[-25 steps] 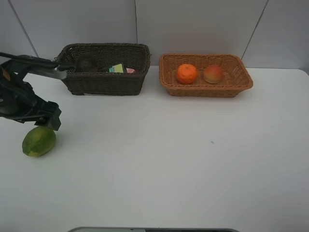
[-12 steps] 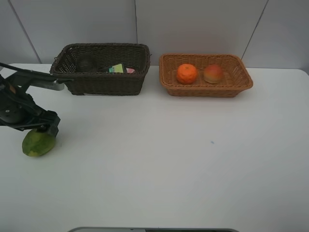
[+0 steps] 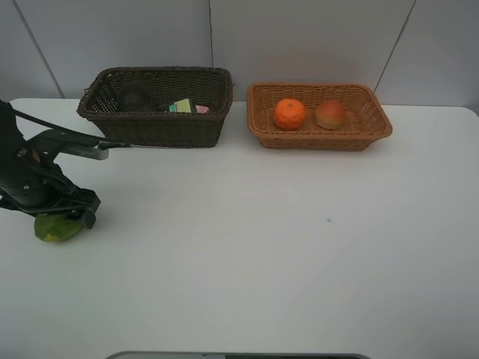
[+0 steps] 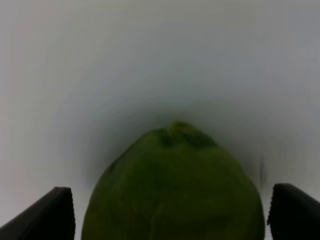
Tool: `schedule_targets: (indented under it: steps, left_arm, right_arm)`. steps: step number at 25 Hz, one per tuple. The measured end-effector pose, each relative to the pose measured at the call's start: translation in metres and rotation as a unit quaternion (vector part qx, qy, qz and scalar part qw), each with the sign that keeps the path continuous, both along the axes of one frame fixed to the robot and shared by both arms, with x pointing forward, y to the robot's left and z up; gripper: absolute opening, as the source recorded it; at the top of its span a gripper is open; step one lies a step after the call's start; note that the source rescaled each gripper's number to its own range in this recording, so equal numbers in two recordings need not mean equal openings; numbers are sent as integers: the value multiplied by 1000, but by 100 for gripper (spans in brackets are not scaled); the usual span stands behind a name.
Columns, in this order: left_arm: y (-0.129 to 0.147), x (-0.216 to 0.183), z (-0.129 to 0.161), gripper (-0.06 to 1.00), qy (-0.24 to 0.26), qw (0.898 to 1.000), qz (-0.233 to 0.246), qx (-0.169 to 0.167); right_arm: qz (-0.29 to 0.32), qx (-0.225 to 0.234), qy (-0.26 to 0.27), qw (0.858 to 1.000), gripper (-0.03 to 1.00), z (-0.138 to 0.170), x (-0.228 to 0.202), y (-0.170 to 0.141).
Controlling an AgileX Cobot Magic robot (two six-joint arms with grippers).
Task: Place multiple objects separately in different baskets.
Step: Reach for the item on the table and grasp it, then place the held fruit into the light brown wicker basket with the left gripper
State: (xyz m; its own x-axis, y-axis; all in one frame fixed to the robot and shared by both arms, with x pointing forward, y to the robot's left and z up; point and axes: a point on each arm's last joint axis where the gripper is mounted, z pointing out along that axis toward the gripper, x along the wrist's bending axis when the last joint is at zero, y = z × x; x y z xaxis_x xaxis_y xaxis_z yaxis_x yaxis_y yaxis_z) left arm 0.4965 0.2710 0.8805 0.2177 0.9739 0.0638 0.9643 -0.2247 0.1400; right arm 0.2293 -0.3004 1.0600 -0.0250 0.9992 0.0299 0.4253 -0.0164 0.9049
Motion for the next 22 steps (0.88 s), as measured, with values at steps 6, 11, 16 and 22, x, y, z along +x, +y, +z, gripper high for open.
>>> schedule_targets:
  steps: [6,11,16,22]
  left_arm:
    - [0,1,0,92,-3,1000,0,-1]
    - [0,1,0,74,-4,1000,0,-1]
    - [0,1,0,74,-5,1000,0,-1]
    - [-1,2,0,74,-10,1000,0,-3]
  right_arm:
    - [0,0,0,1000,73,0,0,0]
    - [0,0,0,1000,73,0,0,0]
    - [0,0,0,1000,73,0,0,0]
    - [0,0,0,1000,73,0,0,0]
